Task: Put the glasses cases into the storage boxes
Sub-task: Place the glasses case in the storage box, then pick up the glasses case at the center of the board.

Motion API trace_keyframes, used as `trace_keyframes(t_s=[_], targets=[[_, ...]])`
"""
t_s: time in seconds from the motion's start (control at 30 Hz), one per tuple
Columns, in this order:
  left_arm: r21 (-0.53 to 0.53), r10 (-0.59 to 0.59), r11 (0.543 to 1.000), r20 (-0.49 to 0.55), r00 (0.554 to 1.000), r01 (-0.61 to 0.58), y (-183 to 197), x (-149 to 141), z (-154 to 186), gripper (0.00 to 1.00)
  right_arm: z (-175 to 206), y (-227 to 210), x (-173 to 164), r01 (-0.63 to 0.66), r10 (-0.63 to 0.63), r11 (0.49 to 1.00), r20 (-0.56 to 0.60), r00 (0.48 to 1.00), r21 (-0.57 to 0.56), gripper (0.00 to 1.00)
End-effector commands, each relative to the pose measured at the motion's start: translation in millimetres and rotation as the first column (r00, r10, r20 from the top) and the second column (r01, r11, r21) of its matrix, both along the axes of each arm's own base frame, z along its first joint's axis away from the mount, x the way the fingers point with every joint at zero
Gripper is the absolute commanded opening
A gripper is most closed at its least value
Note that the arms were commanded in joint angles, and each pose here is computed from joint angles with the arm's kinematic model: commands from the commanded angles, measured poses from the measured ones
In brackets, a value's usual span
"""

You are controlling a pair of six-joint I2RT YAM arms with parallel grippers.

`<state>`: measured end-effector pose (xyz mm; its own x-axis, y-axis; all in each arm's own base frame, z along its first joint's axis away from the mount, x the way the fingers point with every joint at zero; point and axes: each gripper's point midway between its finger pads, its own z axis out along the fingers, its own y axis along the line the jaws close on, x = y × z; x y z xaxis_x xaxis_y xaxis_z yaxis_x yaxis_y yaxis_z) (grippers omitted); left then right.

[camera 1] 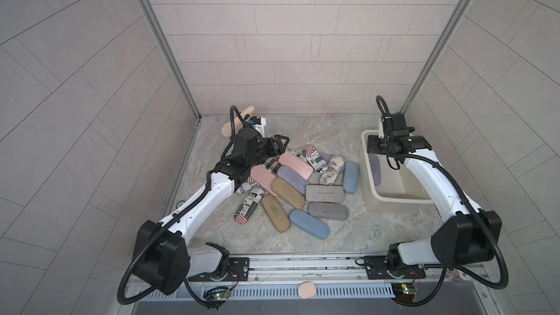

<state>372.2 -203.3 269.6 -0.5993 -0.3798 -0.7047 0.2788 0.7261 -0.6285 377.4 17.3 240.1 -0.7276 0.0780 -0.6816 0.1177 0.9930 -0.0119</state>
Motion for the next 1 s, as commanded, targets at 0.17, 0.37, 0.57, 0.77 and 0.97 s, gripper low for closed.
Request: trace_keyframes(t_s=[0.17, 0.37, 0.57, 0.77, 0.97], targets=[[0.032, 0.162, 0.986, 0.048, 0.986, -0.164, 43.1, 8.4, 7.2, 0.70, 34.3, 103.7, -63.3, -0.324, 0.335, 0.934, 0.053, 0.941, -0.152, 0.66], [0.021, 0.142, 0.990, 0.037, 0.989, -0.143, 38.5, 10.4, 5.1, 0.70, 12.0, 146.6, -98.6, -0.465, 0.473, 0.869, 0.007, 0.881, -0.169, 0.62], [-0.007, 0.108, 0.994, 0.029, 0.994, -0.108, 31.0, 8.8, 7.1, 0.70, -10.6, 150.8, -106.9, -0.492, 0.493, 0.854, -0.041, 0.869, -0.166, 0.60], [0.030, 0.104, 0.994, 0.020, 0.994, -0.105, 30.7, 6.8, 8.0, 0.70, -23.4, 163.0, -111.7, -0.542, 0.533, 0.832, -0.100, 0.840, -0.123, 0.62], [0.024, 0.101, 0.995, 0.006, 0.995, -0.101, 27.5, 6.6, 3.8, 0.69, -33.8, 180.1, -111.1, -0.590, 0.577, 0.800, -0.130, 0.806, -0.108, 0.63]])
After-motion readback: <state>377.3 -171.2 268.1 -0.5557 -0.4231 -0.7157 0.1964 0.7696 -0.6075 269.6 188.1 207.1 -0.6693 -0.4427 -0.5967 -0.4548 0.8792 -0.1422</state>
